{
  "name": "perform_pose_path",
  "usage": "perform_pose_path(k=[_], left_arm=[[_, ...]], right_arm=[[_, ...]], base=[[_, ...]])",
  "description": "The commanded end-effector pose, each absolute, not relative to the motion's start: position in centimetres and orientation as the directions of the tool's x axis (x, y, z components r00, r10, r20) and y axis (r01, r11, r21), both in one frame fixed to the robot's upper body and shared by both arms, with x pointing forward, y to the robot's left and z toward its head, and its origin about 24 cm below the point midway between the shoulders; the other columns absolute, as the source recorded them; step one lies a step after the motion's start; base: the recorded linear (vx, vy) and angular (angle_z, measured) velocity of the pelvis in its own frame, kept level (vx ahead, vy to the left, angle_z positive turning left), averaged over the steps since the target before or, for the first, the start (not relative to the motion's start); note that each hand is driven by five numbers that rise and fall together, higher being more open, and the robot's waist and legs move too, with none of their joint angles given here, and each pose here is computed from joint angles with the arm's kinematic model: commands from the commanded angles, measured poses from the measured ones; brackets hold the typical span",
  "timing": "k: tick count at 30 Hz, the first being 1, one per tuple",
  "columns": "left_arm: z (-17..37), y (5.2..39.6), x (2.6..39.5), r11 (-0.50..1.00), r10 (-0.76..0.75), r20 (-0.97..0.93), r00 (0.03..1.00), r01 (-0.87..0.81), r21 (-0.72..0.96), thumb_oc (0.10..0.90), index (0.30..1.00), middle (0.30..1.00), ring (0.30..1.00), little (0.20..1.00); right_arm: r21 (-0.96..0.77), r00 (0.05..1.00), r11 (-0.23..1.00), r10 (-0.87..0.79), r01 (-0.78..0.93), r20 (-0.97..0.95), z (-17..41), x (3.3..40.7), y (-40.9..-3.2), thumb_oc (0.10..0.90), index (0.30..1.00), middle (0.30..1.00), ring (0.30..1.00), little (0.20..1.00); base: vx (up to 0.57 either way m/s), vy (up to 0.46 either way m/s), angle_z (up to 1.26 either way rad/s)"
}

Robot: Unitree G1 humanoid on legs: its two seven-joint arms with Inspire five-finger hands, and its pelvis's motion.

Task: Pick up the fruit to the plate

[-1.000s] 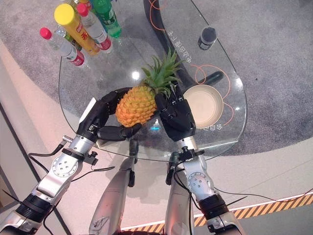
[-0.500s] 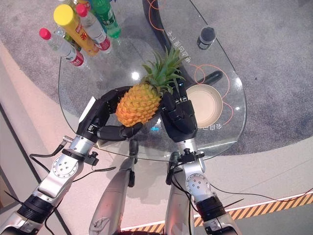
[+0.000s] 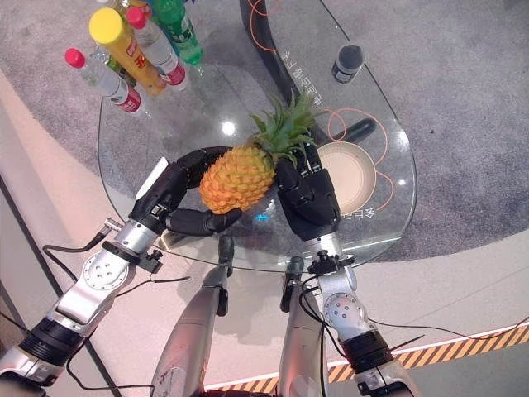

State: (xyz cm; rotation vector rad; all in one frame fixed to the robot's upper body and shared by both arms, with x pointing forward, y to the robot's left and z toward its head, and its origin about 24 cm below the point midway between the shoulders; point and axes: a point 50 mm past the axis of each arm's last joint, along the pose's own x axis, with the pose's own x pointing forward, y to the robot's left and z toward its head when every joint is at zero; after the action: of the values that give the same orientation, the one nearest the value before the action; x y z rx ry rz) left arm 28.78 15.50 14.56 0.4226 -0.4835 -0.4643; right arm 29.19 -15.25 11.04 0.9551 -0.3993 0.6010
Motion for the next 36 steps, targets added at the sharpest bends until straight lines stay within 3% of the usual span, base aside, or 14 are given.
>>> perform_pose_path(k=[1,7,14,15,23,36], left_arm=[[15.9,11.8,26.9,0.635,-0.735,0.333,0.590,0.428,0.643,0.100,0.300,0.300,0.300,0.200],[15.5,11.6,27.4,0.449,-0.818,0.133,0.559,0.478,0.755,0.100,0.300,0.300,0.300,0.200],[15.4,11.0,27.1,0.305,-0.880,0.014,0.474,0.542,0.783,0.100,0.300,0.300,0.300,0.200],[15.5,10.7,26.9,0.236,-0.905,-0.039,0.423,0.577,0.782,0.100,0.300,0.300,0.300,0.200],[15.4,9.4,26.5,0.126,-0.940,-0.115,0.322,0.637,0.760,0.100,0.300,0.300,0.300,0.200],[15.1,9.0,26.7,0.069,-0.936,-0.170,0.308,0.633,0.771,0.100,0.300,0.300,0.300,0.200]], right_arm=[[0.403,0.509,0.327,0.376,-0.855,0.774,17.5,29.2,-12.4,0.800,0.900,0.900,0.900,0.900],[0.452,0.562,0.351,0.350,-0.820,0.749,17.3,30.1,-13.4,0.800,0.900,0.900,0.900,0.900],[0.457,0.565,0.351,0.338,-0.818,0.753,17.7,30.5,-13.7,0.800,0.900,0.900,0.900,0.900],[0.463,0.569,0.350,0.330,-0.815,0.753,17.7,30.7,-13.7,0.800,0.900,0.900,0.900,0.900],[0.494,0.589,0.342,0.283,-0.799,0.757,18.0,31.3,-13.5,0.800,0.900,0.900,0.900,0.900],[0.565,0.641,0.361,0.134,-0.742,0.756,18.7,32.0,-14.3,0.800,0.900,0.900,0.900,0.900]], base=[[0.00,0.000,0.00],[0.00,0.012,0.00],[0.00,0.000,0.00],[0.00,0.000,0.00],[0.00,0.000,0.00],[0.00,0.005,0.00]])
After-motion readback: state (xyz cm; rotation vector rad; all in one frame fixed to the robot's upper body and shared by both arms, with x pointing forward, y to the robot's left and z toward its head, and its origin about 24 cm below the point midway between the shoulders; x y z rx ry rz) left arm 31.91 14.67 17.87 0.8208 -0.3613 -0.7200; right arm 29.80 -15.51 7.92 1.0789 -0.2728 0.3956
